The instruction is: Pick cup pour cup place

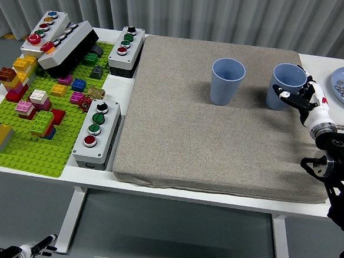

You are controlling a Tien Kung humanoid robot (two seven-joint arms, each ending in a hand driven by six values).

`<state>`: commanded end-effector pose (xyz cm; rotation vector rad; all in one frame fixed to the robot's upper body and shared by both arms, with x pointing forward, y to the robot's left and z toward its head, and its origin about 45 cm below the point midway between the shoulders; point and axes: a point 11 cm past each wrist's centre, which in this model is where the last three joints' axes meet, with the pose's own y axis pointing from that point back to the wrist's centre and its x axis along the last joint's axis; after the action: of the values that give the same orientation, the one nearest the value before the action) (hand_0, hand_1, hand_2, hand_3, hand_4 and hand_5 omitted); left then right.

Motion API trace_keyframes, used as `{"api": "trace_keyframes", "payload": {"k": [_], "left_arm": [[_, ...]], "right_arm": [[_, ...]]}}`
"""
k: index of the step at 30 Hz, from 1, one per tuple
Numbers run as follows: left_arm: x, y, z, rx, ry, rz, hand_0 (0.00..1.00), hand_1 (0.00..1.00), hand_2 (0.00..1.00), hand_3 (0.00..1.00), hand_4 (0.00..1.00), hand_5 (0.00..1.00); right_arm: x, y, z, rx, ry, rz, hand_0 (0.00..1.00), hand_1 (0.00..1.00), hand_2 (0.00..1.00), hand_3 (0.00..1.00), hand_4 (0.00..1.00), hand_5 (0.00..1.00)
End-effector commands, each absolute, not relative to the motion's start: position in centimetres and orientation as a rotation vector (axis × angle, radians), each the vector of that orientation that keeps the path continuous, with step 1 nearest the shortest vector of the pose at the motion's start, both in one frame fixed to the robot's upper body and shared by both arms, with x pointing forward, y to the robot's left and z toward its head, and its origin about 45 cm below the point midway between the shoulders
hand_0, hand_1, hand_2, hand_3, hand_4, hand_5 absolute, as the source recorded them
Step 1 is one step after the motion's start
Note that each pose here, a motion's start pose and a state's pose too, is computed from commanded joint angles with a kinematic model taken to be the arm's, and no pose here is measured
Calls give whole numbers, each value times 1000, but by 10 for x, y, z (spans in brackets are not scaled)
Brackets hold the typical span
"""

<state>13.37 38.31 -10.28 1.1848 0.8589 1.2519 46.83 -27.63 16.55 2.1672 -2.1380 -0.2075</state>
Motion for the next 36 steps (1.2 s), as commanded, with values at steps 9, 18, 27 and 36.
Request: {"api": "trace_keyframes", "payload": {"k": [9,18,27,36], "left_arm": [[133,383,-103,1187,859,1250,841,834,905,794,615,998],[134,383,-103,1186,858,1251,842,834,904,794,615,998],[133,383,-103,1189,859,1249,842,834,905,794,615,998],[134,383,-103,1187,858,1250,842,834,905,794,615,998]], "right_arm": [[466,-278,160,2154,-2144,-229,974,926,998,951,810,201],[466,-277,157,2153,-2142,-245,965,923,998,937,808,202],[465,-277,156,2152,-2142,-251,958,919,997,927,806,202],[464,-277,153,2145,-2147,-276,905,833,797,758,800,199]]}}
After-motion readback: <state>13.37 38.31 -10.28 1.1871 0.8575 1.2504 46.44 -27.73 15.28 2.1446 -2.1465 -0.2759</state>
